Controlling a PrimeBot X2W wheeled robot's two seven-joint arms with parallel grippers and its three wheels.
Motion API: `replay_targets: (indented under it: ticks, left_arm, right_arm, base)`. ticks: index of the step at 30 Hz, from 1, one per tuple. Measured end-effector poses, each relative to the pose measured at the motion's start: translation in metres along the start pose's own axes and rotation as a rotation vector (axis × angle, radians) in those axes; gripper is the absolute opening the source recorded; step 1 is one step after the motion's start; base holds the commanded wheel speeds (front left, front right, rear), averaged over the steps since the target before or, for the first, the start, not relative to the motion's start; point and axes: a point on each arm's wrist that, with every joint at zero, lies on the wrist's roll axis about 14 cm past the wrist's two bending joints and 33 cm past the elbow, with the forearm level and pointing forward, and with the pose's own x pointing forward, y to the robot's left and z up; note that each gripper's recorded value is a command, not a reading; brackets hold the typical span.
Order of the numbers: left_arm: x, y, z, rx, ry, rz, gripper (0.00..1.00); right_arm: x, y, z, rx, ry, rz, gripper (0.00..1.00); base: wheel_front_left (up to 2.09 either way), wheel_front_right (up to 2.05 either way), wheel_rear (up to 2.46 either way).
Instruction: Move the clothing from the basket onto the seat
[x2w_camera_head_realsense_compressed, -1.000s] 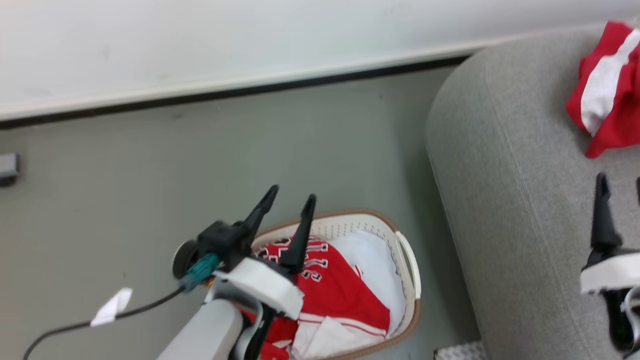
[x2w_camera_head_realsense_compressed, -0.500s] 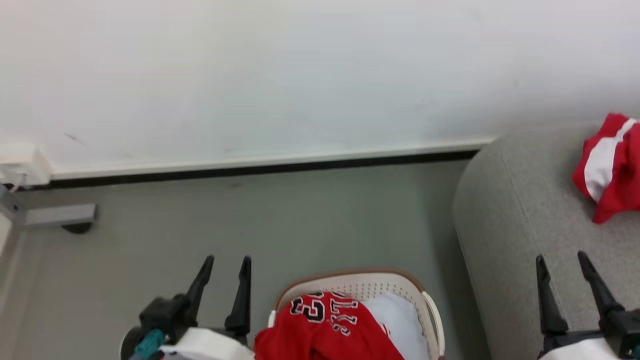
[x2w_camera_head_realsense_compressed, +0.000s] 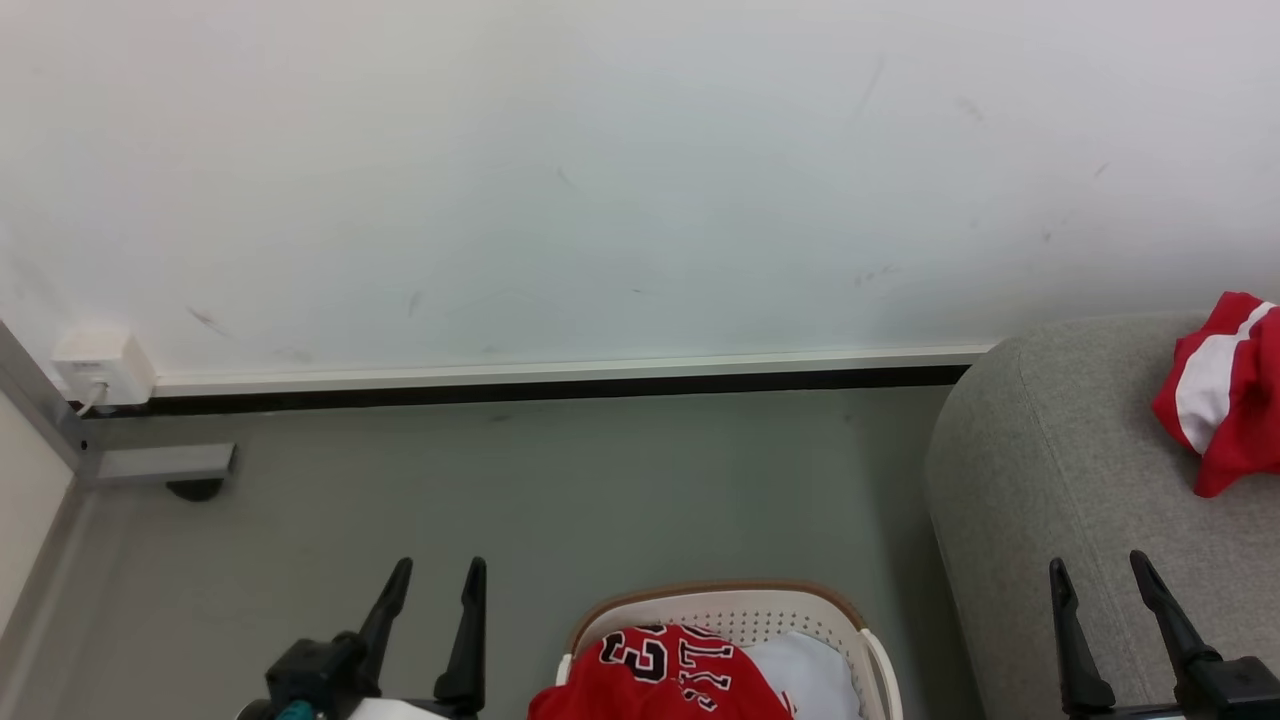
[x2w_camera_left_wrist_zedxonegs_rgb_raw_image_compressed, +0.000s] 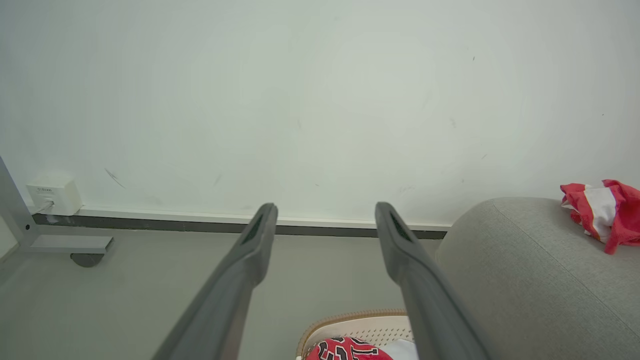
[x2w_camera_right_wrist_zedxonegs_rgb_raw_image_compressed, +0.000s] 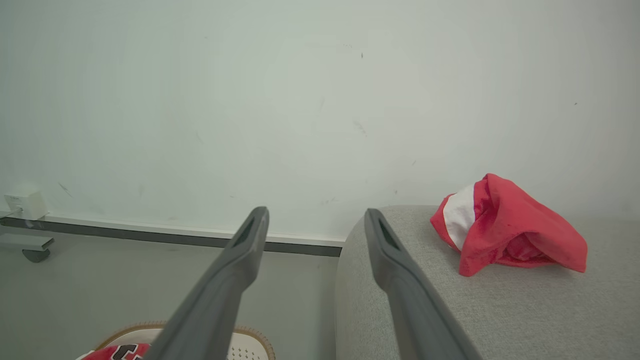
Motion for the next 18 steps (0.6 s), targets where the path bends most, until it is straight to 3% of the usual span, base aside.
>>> replay_targets:
  ticks: [6,11,18]
  left_arm:
    - [0.001,-0.001,-0.007,0.003,0.019,-0.007,1.0]
    - [0.0,-0.009,-0.043,0.013,0.134,-0.04,1.0]
    - [0.03,-0.043,-0.089,0.088,0.296,-0.193,1.0]
  right_arm:
    - [0.0,-0.001,-0.001,0.005,0.003,-0.005,1.0]
    - [0.001,-0.004,-0.002,0.02,0.004,-0.018,1.0]
    - [0.018,-0.009,-0.006,0.045,0.008,-0.033,1.0]
  base:
    - [0.0,0.0,0.0]
    - [0.0,0.0,0.0]
    - [0.0,0.0,0.0]
